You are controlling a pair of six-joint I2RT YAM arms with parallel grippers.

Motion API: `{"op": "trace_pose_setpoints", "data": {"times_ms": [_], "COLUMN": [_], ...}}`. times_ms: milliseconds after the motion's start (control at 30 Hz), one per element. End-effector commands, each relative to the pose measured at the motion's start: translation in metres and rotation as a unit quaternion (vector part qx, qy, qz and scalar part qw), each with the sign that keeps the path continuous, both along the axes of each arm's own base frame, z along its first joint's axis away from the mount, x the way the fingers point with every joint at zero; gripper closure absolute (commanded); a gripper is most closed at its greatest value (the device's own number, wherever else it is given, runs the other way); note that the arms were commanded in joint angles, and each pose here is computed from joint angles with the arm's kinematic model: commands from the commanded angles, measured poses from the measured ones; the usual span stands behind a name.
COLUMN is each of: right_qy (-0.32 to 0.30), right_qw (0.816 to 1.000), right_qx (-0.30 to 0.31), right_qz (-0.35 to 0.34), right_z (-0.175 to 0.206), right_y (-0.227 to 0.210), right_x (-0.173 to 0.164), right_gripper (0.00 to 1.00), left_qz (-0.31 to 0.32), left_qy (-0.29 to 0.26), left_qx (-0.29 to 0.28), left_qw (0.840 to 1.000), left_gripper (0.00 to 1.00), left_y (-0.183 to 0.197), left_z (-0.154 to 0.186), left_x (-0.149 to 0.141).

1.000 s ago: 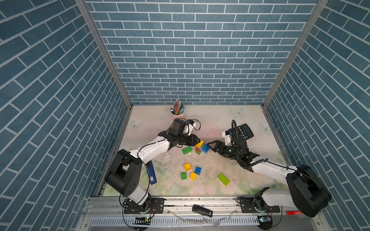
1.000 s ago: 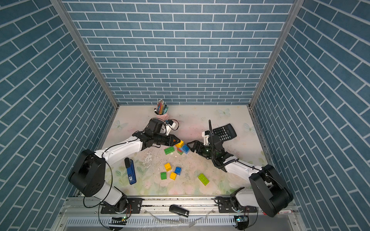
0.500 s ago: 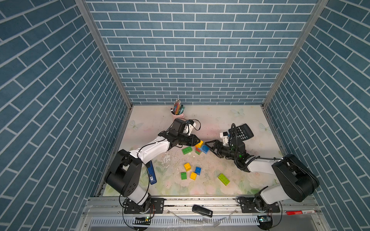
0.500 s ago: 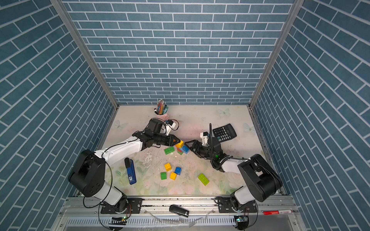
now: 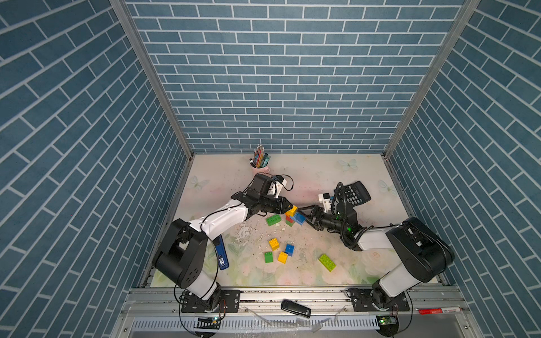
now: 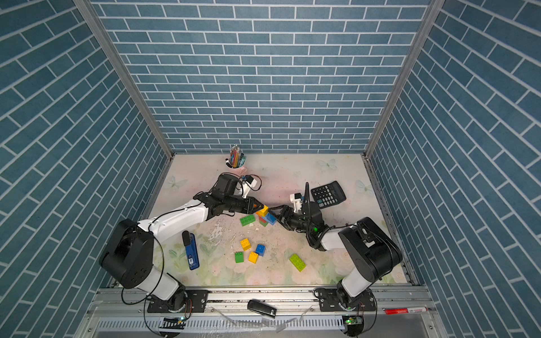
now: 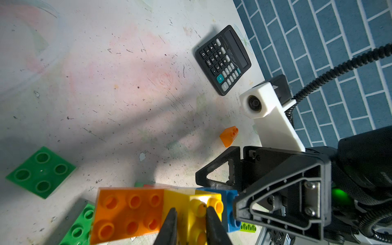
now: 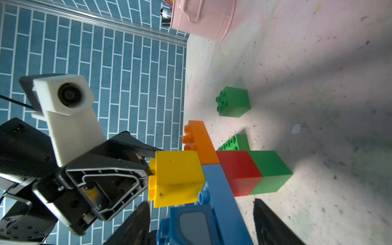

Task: Assemble a fork with lego
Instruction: Assemble the lego brick with the lego brick.

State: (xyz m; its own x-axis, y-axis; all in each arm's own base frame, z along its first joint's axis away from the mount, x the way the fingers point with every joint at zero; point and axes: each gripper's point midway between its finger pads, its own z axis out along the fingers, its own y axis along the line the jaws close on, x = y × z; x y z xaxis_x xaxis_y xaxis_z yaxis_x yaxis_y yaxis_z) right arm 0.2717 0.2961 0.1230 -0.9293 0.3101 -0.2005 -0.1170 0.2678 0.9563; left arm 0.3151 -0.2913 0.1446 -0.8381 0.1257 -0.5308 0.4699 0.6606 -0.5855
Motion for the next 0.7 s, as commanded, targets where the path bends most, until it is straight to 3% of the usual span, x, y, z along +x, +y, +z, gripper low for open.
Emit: {"op": "trace_pose_setpoints", "data": {"times_ms": [0,333,667], "right_qy": [-0.003,0.020,0.016], "right_qw": [1.000,0.999,0.999], "right_qx": [0.023,0.012,0.015], "right_qz": [0.017,0.027,0.025], "right_z": [0.008,-0.008,-0.005], "right_y": [0.003,0.000,0.002], "right_x": [-0.007,-0.018,-0.014], "right_gripper": [0.20,0.19,0.30], "left_qz": [0.016,0.017,0.016], "left_qy": [0.046,0.047,0.046], "left_qx": [0.052,0.054,0.053], "left_qw": [0.997,0.997,0.997], "left_gripper": [0.75,0.75,0.75], "left_y": [0.018,0.019,0.019], "left_z": [-0.030,-0.032,-0.031], "left_x": [-0.012,-0.012,-0.013]}}
